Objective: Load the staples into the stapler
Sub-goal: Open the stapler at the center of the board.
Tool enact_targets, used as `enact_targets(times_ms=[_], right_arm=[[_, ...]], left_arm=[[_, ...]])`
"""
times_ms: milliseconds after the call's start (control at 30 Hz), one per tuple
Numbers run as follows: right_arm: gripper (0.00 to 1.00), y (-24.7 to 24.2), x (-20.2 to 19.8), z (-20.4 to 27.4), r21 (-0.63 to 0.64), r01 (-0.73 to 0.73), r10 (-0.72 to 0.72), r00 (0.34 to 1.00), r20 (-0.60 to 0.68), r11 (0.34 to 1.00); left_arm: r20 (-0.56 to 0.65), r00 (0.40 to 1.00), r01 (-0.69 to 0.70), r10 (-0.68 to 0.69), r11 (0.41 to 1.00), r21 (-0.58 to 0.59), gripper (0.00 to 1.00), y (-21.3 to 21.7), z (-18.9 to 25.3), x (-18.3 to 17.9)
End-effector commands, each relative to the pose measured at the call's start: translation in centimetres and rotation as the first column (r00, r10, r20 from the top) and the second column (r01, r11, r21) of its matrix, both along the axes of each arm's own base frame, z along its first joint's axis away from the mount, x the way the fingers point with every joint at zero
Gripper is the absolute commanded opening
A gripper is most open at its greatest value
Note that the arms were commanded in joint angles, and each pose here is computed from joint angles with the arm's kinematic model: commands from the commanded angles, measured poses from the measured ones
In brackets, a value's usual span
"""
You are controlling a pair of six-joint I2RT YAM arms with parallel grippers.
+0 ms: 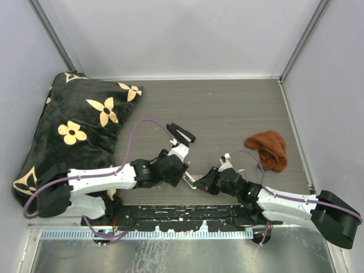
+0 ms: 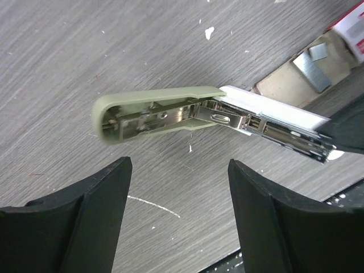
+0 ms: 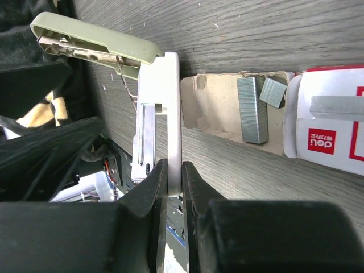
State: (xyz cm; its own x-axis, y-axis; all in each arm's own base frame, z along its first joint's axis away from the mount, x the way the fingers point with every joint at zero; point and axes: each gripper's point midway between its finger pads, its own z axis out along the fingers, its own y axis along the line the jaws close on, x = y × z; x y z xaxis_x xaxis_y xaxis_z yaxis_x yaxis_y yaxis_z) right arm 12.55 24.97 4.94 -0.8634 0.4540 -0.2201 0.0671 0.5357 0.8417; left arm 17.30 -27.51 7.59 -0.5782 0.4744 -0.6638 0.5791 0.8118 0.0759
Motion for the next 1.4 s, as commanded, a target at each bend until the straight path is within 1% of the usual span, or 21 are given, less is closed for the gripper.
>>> enact_targets(times_ms=[0,67,100,167,300,433,567,633,767,900,1067,1200,1367], right_arm=[[0.01,-0.1,0.0,0.4,0.039,0.02,-0.02,1.0,-0.021,0.999],[0.01,-0.1,0.0,0.5,0.045,0.02,-0.019,1.0,-0.022,0.999],[0.01,0.0,0.0,0.6,0.05,0.018,-0.017,1.0,-0.023,0.999],[0.01,0.1,-0.1,0.6,0.061,0.01,-0.009,1.0,-0.021,0.998],[0.01,0.4,-0.4,0.6,0.082,-0.008,0.01,1.0,-0.029,0.997],[0.01,0.7,-0.5,0.6,0.09,-0.021,0.024,0.999,-0.033,0.996],[0.01,0.9,-0.6,0.7,0.096,-0.036,0.04,0.999,-0.035,0.995],[0.01,1.0,-0.6,0.9,0.099,-0.039,0.042,0.999,-0.032,0.994],[0.01,0.9,-0.6,0.8,0.098,-0.035,0.038,0.999,-0.033,0.995],[0.01,0.8,-0.6,0.8,0.098,-0.031,0.034,0.999,-0.034,0.995],[0.01,0.9,-0.6,0.9,0.102,-0.033,0.037,0.999,-0.031,0.994],[0.01,0.9,-0.7,0.8,0.1,-0.035,0.038,0.999,-0.034,0.994],[0.0,0.9,-0.7,1.0,0.105,-0.036,0.04,0.999,-0.033,0.994]], left_arm=[[0.097,0.995,0.021,-0.004,0.985,-0.17,0.74,-0.5,5.0,0.7],[0.093,0.996,0.021,-0.002,0.977,-0.211,0.78,-0.2,6.0,0.7],[0.083,0.997,0.015,0.004,0.973,-0.231,0.82,0.0,6.4,0.8],[0.038,0.999,0.01,0.001,0.959,-0.283,0.86,0.2,6.8,0.9],[-0.073,0.997,-0.033,0.006,0.924,-0.38,0.87,0.9,6.2,1.5],[-0.146,0.989,-0.073,0.003,0.876,-0.476,0.86,1.3,5.4,2.7],[-0.203,0.979,-0.09,-0.032,0.82,-0.565,0.77,1.1,5.2,3.6],[-0.202,0.978,-0.086,-0.043,0.805,-0.586,0.74,1.0,5.3,3.9],[-0.224,0.974,-0.099,-0.045,0.801,-0.59,0.63,1.3,5.0,4.3],[-0.241,0.969,-0.099,-0.057,0.803,-0.588,0.59,1.3,4.5,4.2],[-0.255,0.965,-0.105,-0.056,0.81,-0.576,0.49,1.3,3.8,4.3],[-0.259,0.965,-0.113,-0.049,0.81,-0.575,0.44,1.3,3.5,4.5],[-0.274,0.961,-0.125,-0.042,0.817,-0.564,0.43,1.3,2.6,4.9]])
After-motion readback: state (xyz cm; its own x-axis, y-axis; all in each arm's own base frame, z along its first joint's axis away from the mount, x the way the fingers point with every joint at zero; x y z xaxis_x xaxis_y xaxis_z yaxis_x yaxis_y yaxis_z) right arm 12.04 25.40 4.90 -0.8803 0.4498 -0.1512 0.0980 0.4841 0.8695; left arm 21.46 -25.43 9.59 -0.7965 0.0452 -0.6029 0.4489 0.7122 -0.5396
